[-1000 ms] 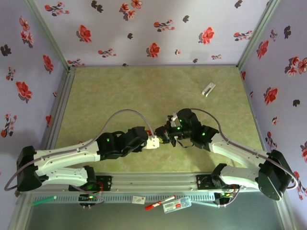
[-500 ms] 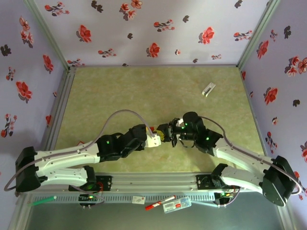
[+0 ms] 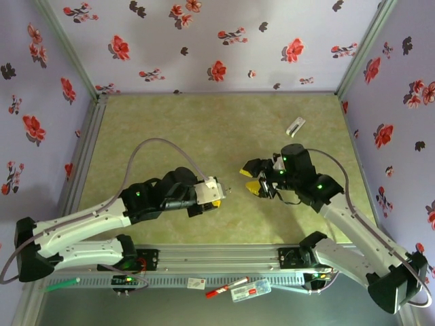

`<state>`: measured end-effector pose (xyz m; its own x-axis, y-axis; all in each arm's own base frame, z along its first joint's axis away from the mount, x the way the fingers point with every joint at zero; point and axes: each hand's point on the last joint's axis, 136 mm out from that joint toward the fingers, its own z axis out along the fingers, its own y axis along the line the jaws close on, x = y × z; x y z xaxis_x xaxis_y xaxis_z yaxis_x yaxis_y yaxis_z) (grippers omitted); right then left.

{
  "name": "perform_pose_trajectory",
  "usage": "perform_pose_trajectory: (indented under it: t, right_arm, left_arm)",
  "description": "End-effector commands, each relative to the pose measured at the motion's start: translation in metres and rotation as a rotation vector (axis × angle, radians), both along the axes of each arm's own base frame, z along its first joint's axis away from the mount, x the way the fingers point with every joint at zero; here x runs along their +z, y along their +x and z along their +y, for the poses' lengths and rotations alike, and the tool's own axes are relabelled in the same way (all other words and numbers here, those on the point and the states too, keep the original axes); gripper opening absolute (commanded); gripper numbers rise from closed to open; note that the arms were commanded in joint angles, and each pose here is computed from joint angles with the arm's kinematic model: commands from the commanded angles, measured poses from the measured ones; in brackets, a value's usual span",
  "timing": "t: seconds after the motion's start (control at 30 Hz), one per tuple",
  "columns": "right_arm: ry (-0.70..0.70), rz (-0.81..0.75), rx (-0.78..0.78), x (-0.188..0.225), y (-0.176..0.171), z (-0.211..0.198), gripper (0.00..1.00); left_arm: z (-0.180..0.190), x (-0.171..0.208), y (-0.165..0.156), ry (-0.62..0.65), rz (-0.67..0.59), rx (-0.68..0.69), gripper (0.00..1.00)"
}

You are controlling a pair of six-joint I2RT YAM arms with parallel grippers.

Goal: Unlock with the key

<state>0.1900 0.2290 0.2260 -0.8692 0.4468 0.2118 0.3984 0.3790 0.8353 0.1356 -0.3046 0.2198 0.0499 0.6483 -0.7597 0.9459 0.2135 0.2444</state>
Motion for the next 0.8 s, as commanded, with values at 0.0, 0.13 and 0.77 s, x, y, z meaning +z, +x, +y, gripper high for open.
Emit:
perform_pose_trajectory:
  t: [0.0,0.13,0.77]
  right_arm:
    - [-0.027,-0.089,0.124,0.010,-0.010,0.003,0.59]
    - [-0.028,-0.135,0.220,0.016,-0.021,0.011,0.59]
    - [-0.011,-0.373,0.382,0.037,-0.056,0.033,0.59]
  left_arm:
    - [-0.006,0.012,-0.008,-0.046,0.084,-0.033,0.00]
    - [-0.010,0.014,-0.008,-0.056,0.107,-0.042,0.00]
    - [-0.018,0.015,-0.004,-0.082,0.208,-0.049,0.00]
